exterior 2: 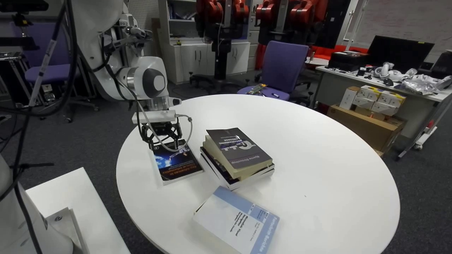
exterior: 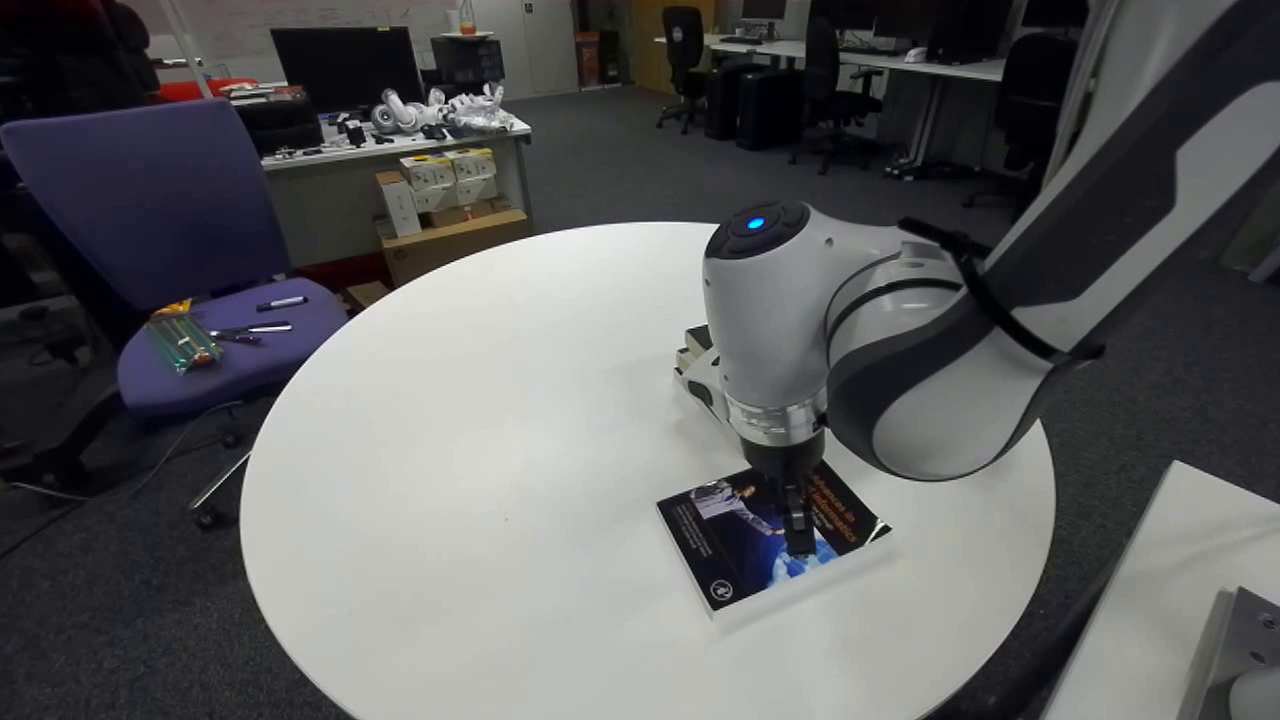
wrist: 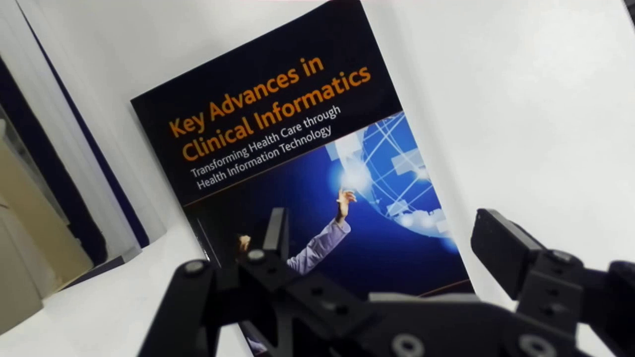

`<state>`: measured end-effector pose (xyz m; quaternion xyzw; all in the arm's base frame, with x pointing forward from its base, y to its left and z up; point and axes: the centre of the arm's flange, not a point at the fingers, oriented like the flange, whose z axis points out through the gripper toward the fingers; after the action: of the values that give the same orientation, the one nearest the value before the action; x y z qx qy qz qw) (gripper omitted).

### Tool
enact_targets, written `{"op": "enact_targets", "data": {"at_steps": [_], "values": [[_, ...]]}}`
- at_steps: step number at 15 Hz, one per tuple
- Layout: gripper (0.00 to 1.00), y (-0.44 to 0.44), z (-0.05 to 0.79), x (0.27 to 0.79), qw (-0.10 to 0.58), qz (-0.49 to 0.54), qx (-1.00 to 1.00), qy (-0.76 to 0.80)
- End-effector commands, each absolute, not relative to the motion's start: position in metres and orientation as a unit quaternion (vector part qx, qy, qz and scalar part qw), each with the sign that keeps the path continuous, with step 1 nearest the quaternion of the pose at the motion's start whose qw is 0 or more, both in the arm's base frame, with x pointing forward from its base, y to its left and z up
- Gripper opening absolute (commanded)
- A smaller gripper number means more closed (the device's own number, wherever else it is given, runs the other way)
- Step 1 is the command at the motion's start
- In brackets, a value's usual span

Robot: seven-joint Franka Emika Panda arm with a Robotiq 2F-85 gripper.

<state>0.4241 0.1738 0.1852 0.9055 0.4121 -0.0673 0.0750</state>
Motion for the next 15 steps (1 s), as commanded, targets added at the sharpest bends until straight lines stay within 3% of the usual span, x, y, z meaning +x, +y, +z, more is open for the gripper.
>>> {"op": "enact_targets", "data": {"at_steps": [1, 11, 15], "values": [[1.00, 0.174, 0.185, 0.424, 0.075, -0.067, 0.905, 0.412], [1.00, 0.183, 0.166, 0.400, 0.194, -0.053, 0.836, 0.511], [1.00, 0.189, 0.152, 0.381, 0.183, -0.043, 0.833, 0.521]]}}
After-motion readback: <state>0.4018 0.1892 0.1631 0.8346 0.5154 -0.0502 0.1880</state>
